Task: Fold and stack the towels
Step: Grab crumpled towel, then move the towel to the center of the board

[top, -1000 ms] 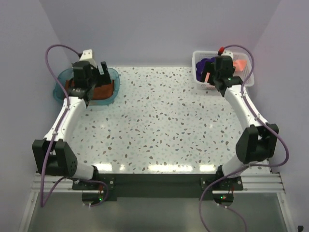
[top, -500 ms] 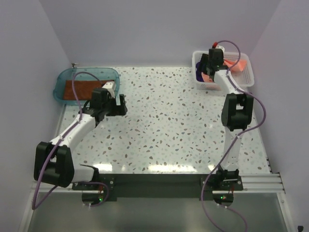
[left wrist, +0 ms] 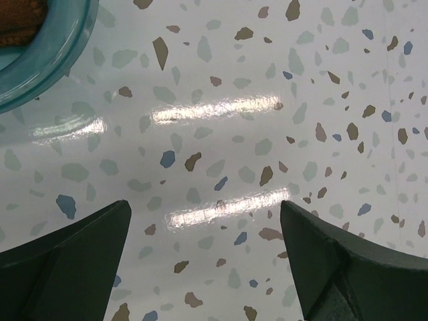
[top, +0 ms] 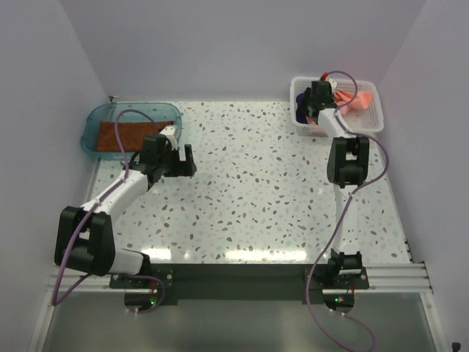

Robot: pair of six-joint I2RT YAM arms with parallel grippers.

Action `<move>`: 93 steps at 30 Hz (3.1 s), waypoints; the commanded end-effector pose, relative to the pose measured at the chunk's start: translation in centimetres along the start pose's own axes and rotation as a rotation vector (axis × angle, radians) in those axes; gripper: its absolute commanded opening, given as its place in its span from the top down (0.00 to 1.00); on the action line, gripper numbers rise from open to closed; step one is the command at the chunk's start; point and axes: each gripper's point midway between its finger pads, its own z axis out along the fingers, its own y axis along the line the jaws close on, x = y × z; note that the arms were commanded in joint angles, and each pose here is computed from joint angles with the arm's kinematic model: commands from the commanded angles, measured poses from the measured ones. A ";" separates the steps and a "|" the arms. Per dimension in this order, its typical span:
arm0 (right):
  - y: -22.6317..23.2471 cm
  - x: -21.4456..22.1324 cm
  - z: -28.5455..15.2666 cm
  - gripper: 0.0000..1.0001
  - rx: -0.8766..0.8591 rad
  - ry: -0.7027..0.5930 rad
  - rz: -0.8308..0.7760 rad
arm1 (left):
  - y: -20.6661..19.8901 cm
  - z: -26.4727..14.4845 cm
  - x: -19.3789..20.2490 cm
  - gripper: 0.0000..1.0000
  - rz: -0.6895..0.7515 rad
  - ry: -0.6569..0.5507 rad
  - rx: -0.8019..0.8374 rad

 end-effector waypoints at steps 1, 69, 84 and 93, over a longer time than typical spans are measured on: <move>-2.1 -1.1 -1.1 0.29 0.122 -0.021 0.043 | -1.2 0.2 -2.2 0.01 0.026 -0.061 0.050; 1.2 23.5 -48.6 0.36 -0.702 0.487 -0.409 | -4.3 -2.2 -2.7 0.01 0.040 -0.120 0.054; 3.2 19.7 -37.1 0.46 -0.517 0.350 -0.296 | -15.5 9.0 -1.8 0.16 0.296 -0.025 0.010; 2.1 22.1 -36.9 0.45 -0.528 0.372 -0.281 | -17.1 13.5 -0.7 0.21 0.410 -0.030 -0.032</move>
